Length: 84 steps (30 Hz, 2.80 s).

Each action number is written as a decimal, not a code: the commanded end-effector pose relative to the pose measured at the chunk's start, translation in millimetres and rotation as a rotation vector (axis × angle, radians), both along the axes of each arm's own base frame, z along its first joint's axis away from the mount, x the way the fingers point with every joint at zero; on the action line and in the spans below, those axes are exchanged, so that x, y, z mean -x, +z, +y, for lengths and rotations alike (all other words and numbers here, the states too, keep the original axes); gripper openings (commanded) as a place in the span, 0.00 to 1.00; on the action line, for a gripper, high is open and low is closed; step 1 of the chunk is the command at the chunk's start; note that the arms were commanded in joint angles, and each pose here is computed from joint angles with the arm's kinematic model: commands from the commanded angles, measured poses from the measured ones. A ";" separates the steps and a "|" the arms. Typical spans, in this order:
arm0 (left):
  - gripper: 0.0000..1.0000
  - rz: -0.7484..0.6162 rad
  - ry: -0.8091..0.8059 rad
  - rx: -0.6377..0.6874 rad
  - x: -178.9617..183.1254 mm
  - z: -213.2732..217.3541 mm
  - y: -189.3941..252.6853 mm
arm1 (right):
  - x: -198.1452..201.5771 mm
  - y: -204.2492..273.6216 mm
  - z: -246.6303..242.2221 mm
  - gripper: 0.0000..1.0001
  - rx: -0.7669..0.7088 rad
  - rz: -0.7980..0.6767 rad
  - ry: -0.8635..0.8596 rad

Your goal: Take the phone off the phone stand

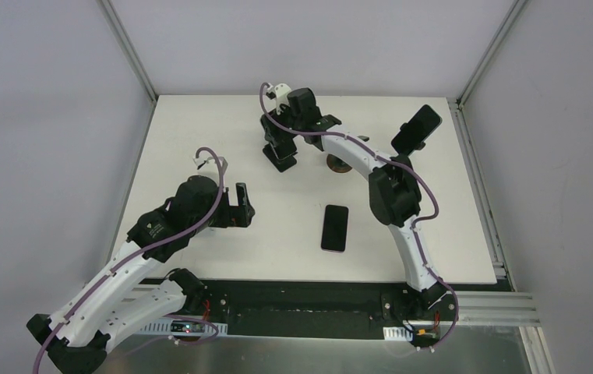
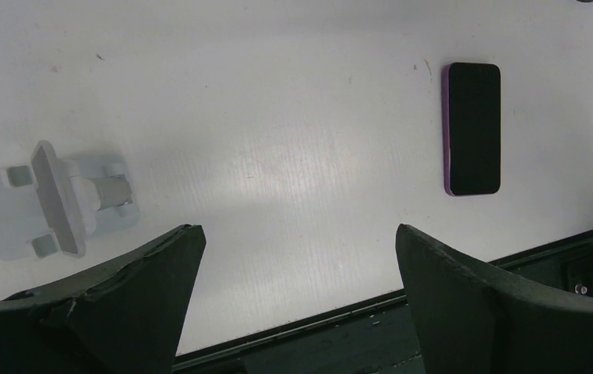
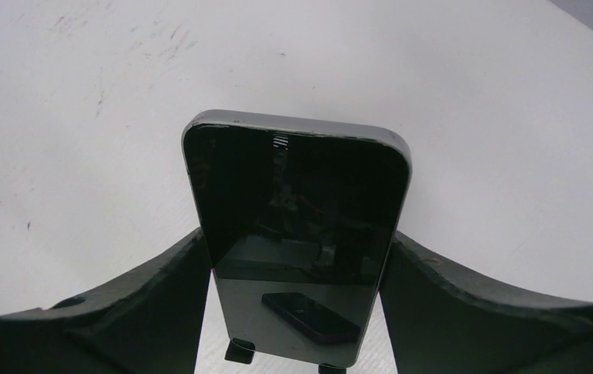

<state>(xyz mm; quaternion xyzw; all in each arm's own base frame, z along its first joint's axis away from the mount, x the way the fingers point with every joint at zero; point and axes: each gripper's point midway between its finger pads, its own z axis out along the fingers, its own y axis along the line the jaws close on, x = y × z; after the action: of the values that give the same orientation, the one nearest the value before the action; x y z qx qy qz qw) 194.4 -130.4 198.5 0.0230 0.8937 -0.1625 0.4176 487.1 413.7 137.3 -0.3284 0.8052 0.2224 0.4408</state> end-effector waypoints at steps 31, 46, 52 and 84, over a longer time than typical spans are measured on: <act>0.99 -0.049 0.110 0.073 2.4 15.3 7.1 | 85.8 142.1 -77.8 0.61 -0.238 0.091 -0.494; 0.99 0.052 0.130 0.066 9.1 12.6 -22.4 | 172.2 66.2 -112.5 0.61 -0.106 0.349 -0.730; 0.99 0.060 0.144 0.069 14.9 17.9 -34.6 | 193.3 35.3 -115.3 0.61 -0.092 0.412 -0.769; 0.99 -0.074 0.182 -0.007 19.1 51.5 -44.0 | 239.4 -77.6 -79.8 0.63 0.101 0.584 -0.770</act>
<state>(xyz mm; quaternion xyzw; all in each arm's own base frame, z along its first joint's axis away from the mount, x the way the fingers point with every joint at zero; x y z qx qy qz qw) 171.6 -84.1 158.5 -0.0458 0.8733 -0.1406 0.4642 250.7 327.3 61.9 0.0444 0.9688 0.0780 0.2312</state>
